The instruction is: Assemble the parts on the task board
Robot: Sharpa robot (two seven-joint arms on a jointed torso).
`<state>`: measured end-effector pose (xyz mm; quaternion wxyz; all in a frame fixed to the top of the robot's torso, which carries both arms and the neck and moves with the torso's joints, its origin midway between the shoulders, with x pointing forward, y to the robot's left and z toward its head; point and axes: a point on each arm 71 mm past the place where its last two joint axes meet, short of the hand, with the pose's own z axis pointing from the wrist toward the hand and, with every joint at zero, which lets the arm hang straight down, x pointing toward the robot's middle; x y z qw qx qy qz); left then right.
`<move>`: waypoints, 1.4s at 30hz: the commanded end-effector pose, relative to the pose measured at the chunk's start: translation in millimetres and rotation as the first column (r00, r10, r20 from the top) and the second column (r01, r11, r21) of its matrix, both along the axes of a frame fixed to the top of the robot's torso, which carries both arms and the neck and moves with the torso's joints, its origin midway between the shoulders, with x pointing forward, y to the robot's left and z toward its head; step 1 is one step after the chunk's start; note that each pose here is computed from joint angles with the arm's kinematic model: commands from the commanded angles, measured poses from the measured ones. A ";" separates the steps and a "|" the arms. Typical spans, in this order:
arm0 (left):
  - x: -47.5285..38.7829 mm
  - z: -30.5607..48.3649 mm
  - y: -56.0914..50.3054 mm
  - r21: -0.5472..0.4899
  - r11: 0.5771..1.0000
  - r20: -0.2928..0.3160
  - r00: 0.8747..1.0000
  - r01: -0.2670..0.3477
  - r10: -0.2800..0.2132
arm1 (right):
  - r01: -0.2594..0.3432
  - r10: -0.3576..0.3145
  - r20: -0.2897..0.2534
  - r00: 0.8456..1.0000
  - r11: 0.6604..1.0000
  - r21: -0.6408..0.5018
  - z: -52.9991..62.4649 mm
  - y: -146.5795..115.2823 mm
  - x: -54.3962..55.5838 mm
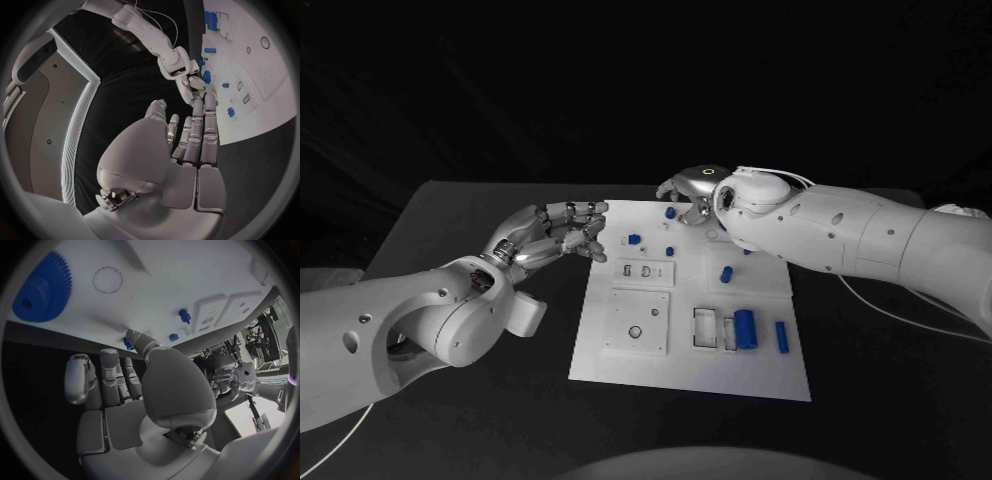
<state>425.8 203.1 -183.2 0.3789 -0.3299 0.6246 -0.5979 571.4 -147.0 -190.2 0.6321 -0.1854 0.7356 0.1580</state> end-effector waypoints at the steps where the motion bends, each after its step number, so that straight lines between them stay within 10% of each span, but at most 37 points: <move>1: -0.3 0.6 -1.3 -0.006 1.000 0.004 1.000 0.018 -0.018 | -0.038 0.035 0.059 0.998 0.998 0.047 9.6 0.9 -3.3; 15: 1.9 -0.2 1.9 -0.001 1.000 0.006 1.000 0.007 -0.007 | -0.119 0.096 0.152 0.984 0.982 0.150 53.2 -15.6 -26.4; 42: 3.9 -2.2 -1.1 -0.002 1.000 0.002 1.000 0.018 -0.018 | -0.047 0.032 0.111 0.993 0.990 0.137 49.1 -78.2 -45.6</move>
